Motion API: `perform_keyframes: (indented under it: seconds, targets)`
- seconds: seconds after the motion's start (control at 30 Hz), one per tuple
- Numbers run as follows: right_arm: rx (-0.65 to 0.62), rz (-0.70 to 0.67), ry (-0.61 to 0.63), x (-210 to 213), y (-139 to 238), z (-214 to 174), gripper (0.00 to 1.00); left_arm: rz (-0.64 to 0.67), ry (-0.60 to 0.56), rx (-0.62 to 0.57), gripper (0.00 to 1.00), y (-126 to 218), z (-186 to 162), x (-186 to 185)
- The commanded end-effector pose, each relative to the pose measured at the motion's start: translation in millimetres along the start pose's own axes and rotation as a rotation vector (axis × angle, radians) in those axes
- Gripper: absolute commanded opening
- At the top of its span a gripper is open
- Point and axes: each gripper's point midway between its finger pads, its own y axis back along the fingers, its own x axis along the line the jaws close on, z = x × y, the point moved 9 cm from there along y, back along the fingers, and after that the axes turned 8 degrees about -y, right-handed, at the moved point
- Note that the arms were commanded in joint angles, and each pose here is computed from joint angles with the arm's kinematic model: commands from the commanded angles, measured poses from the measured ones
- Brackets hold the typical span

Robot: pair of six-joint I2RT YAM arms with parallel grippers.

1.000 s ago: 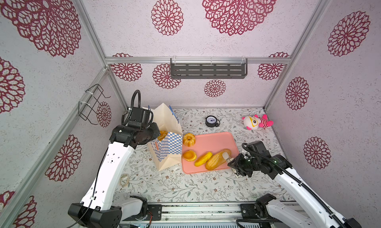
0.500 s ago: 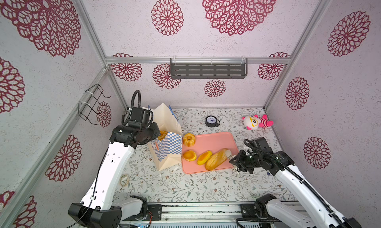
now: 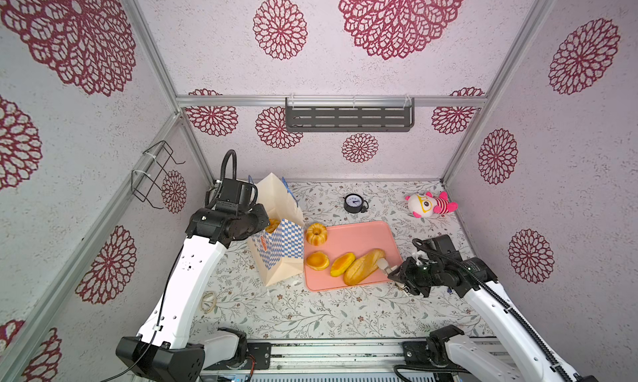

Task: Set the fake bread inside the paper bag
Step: 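Close the tongs on the baguette end with the right gripper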

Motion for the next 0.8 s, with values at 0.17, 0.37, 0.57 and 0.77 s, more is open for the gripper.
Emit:
perform_keyframes:
  seconds: [0.17,0.37,0.57,0.77]
  targets:
    - [0.008,0.026,0.029,1.1,3.9,-0.7,0.37,-0.01,0.001,-0.042,0.0,1.4,6.9,-0.7]
    - [0.002,0.026,0.028,-0.4,2.6,1.6,0.38,-0.008,0.0,-0.04,0.0,0.8,7.1,-0.8]
    - [-0.004,0.043,0.016,-0.9,-2.9,6.2,0.38,-0.008,-0.002,-0.036,0.0,-0.7,8.2,-1.3]
    - [-0.004,0.066,-0.002,-1.2,-11.3,11.3,0.38,-0.008,-0.008,-0.031,0.0,-1.9,9.4,-2.4]
